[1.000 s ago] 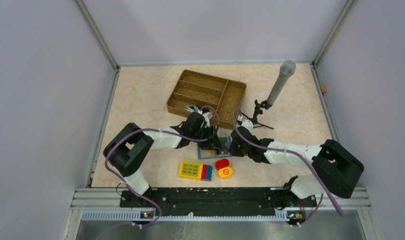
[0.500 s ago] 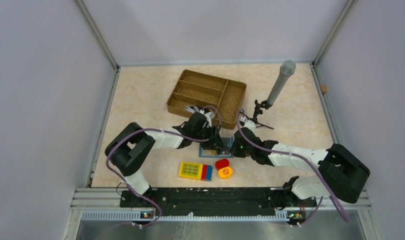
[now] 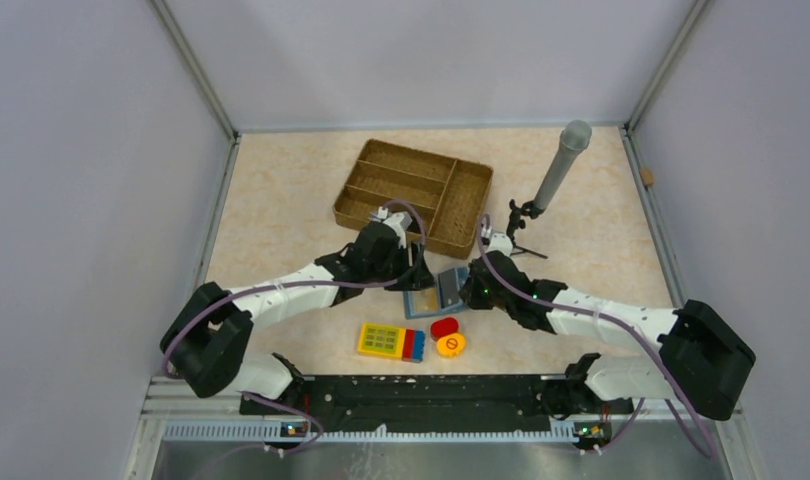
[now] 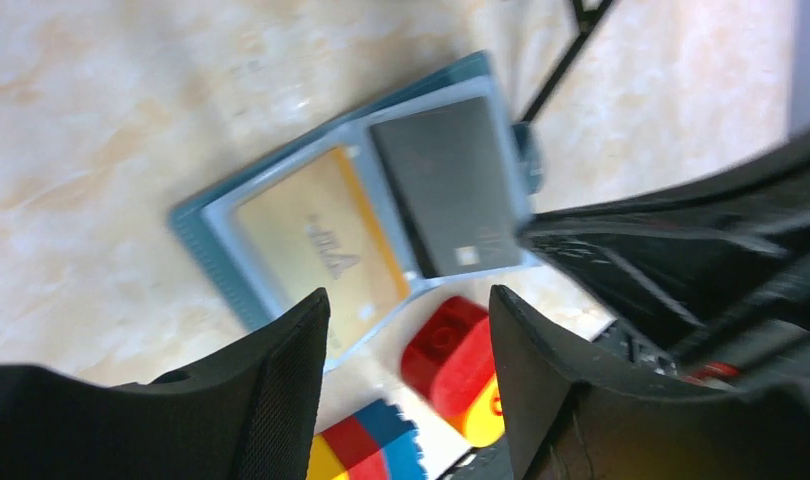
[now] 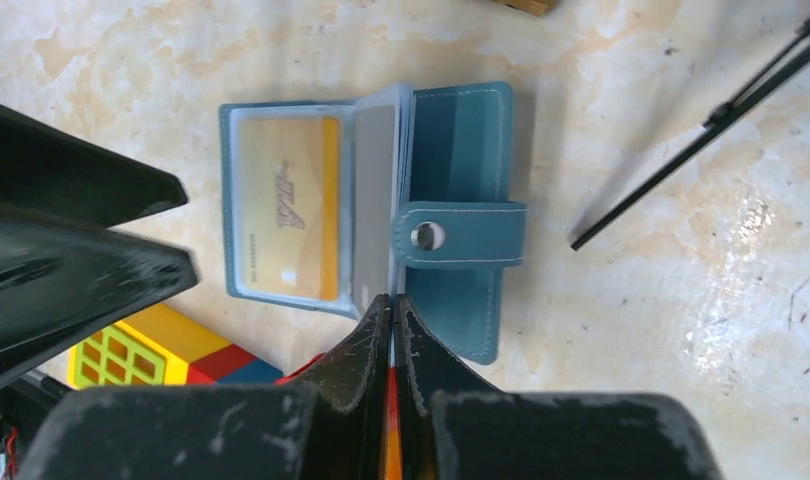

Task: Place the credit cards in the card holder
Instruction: Insert the credit card into the card holder, then turn over the card holder at the center of the board.

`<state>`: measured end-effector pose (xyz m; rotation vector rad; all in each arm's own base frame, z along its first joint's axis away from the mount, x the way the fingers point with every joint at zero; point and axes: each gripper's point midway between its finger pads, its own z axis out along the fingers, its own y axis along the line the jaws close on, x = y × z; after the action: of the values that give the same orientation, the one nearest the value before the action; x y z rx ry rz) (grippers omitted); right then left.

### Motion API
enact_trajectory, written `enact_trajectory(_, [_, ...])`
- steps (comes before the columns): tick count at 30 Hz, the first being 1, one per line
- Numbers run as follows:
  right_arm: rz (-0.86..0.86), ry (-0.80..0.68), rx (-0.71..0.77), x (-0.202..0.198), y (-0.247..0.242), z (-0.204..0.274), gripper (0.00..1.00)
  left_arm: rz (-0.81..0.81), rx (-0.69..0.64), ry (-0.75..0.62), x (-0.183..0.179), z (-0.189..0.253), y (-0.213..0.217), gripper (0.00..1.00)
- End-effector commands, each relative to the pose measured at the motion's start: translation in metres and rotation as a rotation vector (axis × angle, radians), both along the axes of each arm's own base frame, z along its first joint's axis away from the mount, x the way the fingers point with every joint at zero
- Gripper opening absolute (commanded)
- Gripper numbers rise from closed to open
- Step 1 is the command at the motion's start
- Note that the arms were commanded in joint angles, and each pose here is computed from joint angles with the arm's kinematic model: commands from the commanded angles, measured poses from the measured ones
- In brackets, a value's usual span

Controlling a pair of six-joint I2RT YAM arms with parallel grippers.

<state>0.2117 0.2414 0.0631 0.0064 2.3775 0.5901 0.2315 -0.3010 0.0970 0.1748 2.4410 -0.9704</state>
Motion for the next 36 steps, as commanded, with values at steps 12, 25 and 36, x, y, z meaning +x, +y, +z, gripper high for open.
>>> enact_trajectory(12, [0.169,-0.113,0.021,0.004,0.060,0.040,0.01,0.081,0.071,0.073,-0.008,-0.063,0.037,0.37])
enact_trajectory(25, [0.173,-0.093,0.023,0.002,0.065,0.028,0.11,0.087,0.055,0.083,-0.005,-0.065,0.038,0.31])
enact_trajectory(36, [0.166,-0.093,0.020,0.001,0.063,0.027,0.32,0.098,0.052,0.074,-0.002,-0.058,0.039,0.29])
